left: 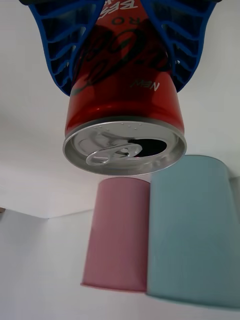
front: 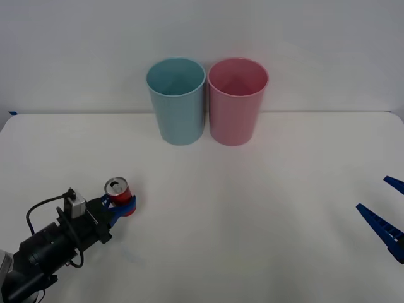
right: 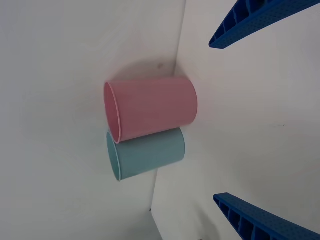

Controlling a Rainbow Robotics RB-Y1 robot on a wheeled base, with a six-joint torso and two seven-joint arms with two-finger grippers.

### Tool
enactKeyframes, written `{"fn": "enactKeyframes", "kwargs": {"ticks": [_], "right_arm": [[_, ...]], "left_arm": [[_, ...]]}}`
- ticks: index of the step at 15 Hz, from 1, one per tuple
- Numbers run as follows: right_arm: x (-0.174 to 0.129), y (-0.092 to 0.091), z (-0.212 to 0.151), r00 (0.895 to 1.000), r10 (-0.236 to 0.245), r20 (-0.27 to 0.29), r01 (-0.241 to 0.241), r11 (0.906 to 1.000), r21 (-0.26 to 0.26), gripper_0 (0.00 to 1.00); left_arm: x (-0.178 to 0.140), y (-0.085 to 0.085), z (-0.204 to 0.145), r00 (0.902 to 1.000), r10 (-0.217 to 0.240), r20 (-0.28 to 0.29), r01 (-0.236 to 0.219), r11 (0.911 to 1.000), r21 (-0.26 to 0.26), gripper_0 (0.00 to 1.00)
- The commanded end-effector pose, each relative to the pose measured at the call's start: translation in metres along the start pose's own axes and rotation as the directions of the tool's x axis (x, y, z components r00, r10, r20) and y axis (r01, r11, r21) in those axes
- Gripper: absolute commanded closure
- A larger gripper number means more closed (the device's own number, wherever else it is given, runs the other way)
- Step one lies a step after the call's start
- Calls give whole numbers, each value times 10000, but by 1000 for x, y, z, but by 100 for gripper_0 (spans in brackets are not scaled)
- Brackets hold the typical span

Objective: Grasp the object on the table and drop it into the matching bin: aluminum can to the light blue bin, PET bottle to the pink bin.

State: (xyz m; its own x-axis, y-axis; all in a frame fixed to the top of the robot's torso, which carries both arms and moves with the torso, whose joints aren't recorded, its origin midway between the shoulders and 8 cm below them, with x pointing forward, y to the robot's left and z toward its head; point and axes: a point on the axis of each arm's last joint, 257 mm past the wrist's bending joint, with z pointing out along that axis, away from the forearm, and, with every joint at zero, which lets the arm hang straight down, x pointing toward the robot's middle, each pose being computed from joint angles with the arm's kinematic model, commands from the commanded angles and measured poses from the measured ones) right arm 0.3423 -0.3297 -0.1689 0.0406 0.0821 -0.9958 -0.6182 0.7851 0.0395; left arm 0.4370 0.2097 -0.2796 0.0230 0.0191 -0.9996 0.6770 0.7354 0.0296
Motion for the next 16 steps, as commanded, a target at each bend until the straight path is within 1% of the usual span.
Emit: {"fn": "enactKeyframes", "kwargs": {"ticks": [1, 3, 4, 5, 6, 9, 11, 12, 16], "right_arm": [[0, 0, 0, 10000, 0, 0, 0, 10000, 0, 0], [0, 0, 0, 10000, 0, 0, 0, 10000, 0, 0], [0, 0, 0, 10000, 0, 0, 0, 10000, 0, 0], [0, 0, 0, 10000, 0, 0, 0, 10000, 0, 0], [0, 0, 0, 10000, 0, 0, 0, 10000, 0, 0], [0, 0, 0, 10000, 0, 0, 0, 10000, 0, 0], [0, 0, 0, 10000, 0, 0, 0, 10000, 0, 0], [0, 0, 0, 10000, 0, 0, 0, 10000, 0, 0], [0, 0, 0, 10000, 0, 0, 0, 10000, 0, 0]], "left_arm": [[-24, 20, -1, 9991, 2, 414, 16, 9990, -454, 100], [-45, 34, 0, 9968, 50, 796, 20, 9962, -866, 100], [-55, 40, 0, 9957, 151, 917, -53, 9943, -1066, 100], [-65, 45, 1, 9942, 246, 1049, -118, 9927, -1203, 100], [-78, 47, 1, 9922, 130, 1241, 20, 9928, -1201, 100], [-109, 50, 0, 9883, -116, 1523, 279, 9941, -1051, 100], [-137, 51, 5, 9855, -217, 1684, 366, 9956, -859, 100], [-153, 51, 11, 9836, -251, 1785, 385, 9967, -718, 100], [-194, 51, 37, 9791, -452, 1980, 517, 9983, -275, 100]]}}
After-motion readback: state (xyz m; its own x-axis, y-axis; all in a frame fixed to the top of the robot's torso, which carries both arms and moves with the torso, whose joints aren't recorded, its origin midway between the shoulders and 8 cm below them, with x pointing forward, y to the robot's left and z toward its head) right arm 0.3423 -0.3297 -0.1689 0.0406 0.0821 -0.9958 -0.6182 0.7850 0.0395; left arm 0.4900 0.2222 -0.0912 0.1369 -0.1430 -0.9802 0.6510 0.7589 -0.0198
